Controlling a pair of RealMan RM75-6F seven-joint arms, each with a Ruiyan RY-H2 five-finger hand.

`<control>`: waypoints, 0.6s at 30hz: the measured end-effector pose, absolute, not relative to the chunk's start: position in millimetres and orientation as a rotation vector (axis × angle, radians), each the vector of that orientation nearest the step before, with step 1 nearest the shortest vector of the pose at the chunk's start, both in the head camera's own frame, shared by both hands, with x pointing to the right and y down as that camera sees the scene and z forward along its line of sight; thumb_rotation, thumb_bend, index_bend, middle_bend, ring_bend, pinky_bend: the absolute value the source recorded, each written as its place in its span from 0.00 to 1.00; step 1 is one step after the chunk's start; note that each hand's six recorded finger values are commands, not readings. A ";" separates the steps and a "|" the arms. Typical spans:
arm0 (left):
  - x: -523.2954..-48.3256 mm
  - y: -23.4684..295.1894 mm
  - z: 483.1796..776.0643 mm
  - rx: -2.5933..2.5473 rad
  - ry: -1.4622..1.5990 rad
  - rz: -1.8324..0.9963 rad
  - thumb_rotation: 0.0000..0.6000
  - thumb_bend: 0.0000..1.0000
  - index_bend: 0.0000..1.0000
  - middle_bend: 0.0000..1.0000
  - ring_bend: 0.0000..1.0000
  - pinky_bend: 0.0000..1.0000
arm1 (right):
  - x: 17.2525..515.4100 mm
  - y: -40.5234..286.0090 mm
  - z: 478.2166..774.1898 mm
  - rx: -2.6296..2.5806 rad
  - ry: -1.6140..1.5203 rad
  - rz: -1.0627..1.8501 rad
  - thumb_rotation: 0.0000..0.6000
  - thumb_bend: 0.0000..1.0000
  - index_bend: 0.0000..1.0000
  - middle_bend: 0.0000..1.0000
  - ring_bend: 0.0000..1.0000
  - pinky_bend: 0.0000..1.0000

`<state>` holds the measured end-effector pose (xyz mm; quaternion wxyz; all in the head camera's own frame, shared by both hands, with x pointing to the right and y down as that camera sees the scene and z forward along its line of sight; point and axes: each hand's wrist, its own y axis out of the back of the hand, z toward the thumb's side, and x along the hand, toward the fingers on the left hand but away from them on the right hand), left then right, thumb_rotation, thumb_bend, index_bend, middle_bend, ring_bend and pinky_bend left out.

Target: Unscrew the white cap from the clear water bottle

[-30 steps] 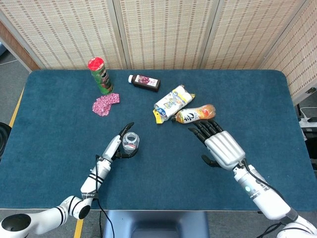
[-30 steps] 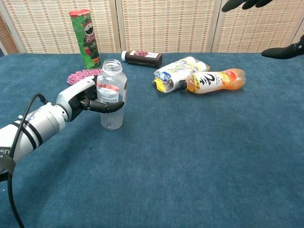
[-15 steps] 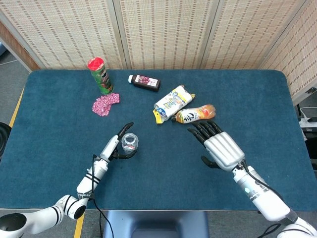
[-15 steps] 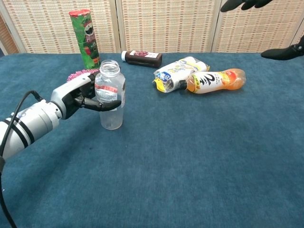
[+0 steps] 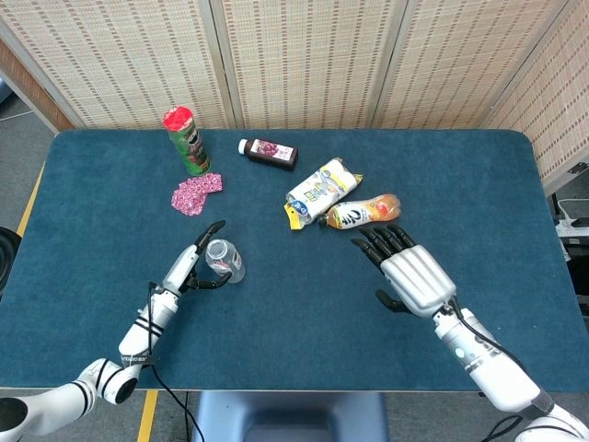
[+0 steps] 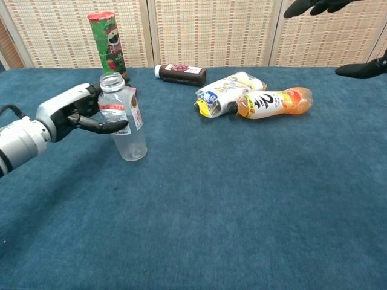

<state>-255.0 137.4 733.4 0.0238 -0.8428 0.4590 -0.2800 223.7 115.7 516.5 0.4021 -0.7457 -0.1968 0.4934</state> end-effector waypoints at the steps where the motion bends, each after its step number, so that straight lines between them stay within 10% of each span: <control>1: -258.7 138.7 731.2 -2.607 1.424 -0.863 1.00 0.29 0.00 0.00 0.00 0.00 | 224.4 116.0 517.0 -1.885 -0.498 1.251 1.00 0.31 0.00 0.00 0.00 0.00; 18: -309.7 137.2 704.5 -2.394 1.357 -0.922 1.00 0.31 0.00 0.00 0.00 0.00 | 257.0 122.7 513.2 -1.854 -0.593 1.284 1.00 0.31 0.00 0.00 0.00 0.00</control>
